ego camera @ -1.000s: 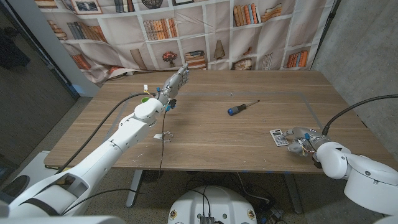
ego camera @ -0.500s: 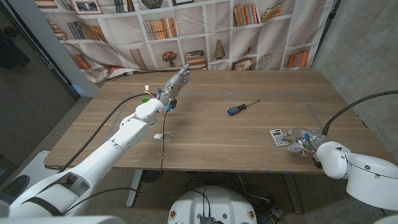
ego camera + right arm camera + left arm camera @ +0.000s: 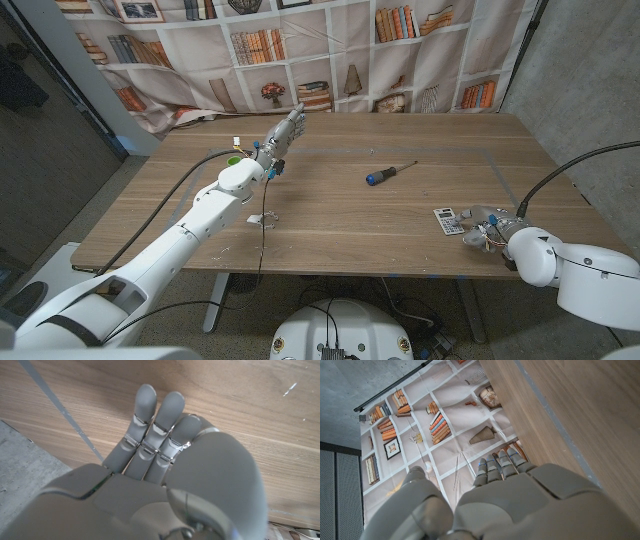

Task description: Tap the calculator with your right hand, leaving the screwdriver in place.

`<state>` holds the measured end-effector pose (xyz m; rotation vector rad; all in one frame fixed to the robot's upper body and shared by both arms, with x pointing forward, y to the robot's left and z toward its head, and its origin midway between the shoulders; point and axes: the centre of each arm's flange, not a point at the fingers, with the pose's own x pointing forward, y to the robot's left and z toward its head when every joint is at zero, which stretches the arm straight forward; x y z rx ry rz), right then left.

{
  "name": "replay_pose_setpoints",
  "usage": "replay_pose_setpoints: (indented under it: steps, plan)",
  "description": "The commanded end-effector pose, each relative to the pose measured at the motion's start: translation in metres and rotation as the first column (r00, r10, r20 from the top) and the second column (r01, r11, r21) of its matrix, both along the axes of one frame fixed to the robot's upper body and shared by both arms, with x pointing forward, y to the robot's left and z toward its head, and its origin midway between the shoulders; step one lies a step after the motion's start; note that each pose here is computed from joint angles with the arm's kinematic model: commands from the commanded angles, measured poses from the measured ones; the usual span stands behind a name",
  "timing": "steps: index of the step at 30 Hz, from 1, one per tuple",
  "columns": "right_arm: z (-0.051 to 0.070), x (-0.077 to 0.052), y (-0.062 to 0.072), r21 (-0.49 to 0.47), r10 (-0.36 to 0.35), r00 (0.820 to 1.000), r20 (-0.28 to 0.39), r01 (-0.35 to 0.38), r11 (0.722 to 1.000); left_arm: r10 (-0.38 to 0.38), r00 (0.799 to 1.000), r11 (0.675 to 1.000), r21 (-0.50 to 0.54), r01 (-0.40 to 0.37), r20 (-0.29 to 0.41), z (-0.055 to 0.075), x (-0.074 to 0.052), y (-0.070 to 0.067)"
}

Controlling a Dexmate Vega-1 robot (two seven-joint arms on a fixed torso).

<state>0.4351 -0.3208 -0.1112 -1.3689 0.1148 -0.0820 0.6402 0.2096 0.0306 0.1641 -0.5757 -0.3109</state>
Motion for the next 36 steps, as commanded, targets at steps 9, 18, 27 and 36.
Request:
replay_pose_setpoints:
  steps: [9, 18, 27, 36]
  plan:
    - [-0.003, 0.0039, 0.0008, 0.005, 0.003, 1.0, 0.006, -0.003, 1.0, -0.001, 1.0, 1.0, 0.002, 0.001, 0.003, 0.0029, 0.0012, -0.0023]
    - [-0.0037, 0.0043, 0.0026, 0.001, 0.009, 1.0, 0.009, -0.009, 1.0, 0.002, 1.0, 1.0, 0.0, -0.002, 0.004, 0.0032, 0.0004, -0.0025]
    - [-0.0059, 0.0059, 0.0033, -0.014, 0.002, 1.0, -0.006, -0.002, 1.0, -0.001, 1.0, 1.0, 0.0, 0.001, -0.005, 0.0012, 0.0015, -0.0028]
    - [-0.0054, 0.0066, 0.0093, -0.117, -0.018, 1.0, -0.011, 0.017, 0.993, -0.002, 1.0, 1.0, 0.001, 0.002, -0.005, 0.0011, 0.0016, -0.0031]
